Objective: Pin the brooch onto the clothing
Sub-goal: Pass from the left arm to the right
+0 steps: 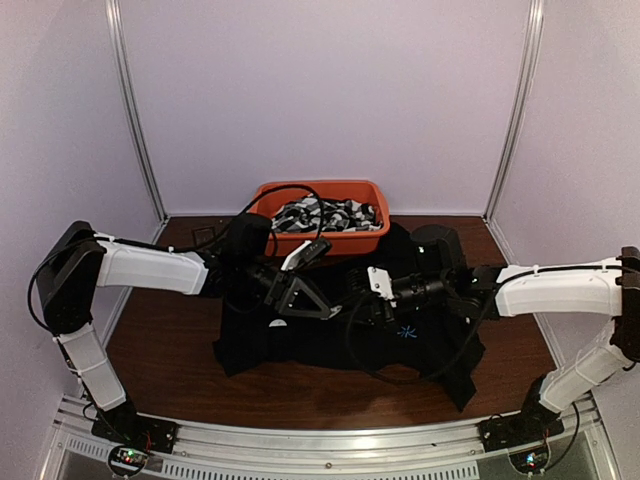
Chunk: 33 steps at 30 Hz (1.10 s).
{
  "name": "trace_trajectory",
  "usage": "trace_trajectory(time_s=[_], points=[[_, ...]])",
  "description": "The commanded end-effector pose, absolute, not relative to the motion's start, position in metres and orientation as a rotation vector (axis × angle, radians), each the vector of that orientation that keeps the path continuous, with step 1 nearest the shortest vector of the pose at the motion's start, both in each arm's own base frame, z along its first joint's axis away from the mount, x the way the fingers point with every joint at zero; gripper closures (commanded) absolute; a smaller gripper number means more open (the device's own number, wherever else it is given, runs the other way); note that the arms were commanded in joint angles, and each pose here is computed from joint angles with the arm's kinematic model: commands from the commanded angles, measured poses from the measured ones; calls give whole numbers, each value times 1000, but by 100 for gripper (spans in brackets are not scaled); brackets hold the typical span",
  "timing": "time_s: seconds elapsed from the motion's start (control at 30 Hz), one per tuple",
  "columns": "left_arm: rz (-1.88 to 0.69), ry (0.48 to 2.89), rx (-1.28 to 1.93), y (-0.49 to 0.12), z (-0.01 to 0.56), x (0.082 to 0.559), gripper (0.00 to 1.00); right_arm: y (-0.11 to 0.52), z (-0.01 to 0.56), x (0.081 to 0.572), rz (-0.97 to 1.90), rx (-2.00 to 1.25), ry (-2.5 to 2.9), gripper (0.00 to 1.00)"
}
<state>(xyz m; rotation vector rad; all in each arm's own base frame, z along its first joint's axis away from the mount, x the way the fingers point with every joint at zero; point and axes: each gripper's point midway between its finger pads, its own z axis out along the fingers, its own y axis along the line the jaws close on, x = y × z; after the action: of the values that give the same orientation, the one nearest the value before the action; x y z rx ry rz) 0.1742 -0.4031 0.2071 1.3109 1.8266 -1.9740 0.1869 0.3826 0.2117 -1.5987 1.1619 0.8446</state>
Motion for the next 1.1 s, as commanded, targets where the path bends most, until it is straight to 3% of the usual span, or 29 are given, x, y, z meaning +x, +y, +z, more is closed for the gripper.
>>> trace_trajectory(time_s=[0.0,0.13,0.2,0.4,0.5,0.6,0.63,0.9,1.07], points=[[-1975,1732,1342,-401,224,169,64,387,217,188,849,-1591,1163,81],[-1977,1729,1344,-400,225,167,64,388,217,189,850,-1593,1168,90],[-1976,1728,1344,-400,224,167,64,388,217,187,860,-1596,1163,100],[-1945,1728,1327,-400,226,171,59,386,214,182,891,-1615,1182,100],[-1874,1732,1316,-399,230,177,42,384,219,185,899,-1570,1240,100],[-1769,1767,1300,-393,232,187,6,378,228,196,882,-1465,1356,100],[-1730,1773,1295,-391,234,191,3,376,229,198,876,-1440,1394,100],[-1272,1801,1284,-371,250,224,2,353,233,202,915,-1229,1716,100],[-1223,1738,1383,-376,247,227,2,348,225,182,1042,-1228,1858,100]])
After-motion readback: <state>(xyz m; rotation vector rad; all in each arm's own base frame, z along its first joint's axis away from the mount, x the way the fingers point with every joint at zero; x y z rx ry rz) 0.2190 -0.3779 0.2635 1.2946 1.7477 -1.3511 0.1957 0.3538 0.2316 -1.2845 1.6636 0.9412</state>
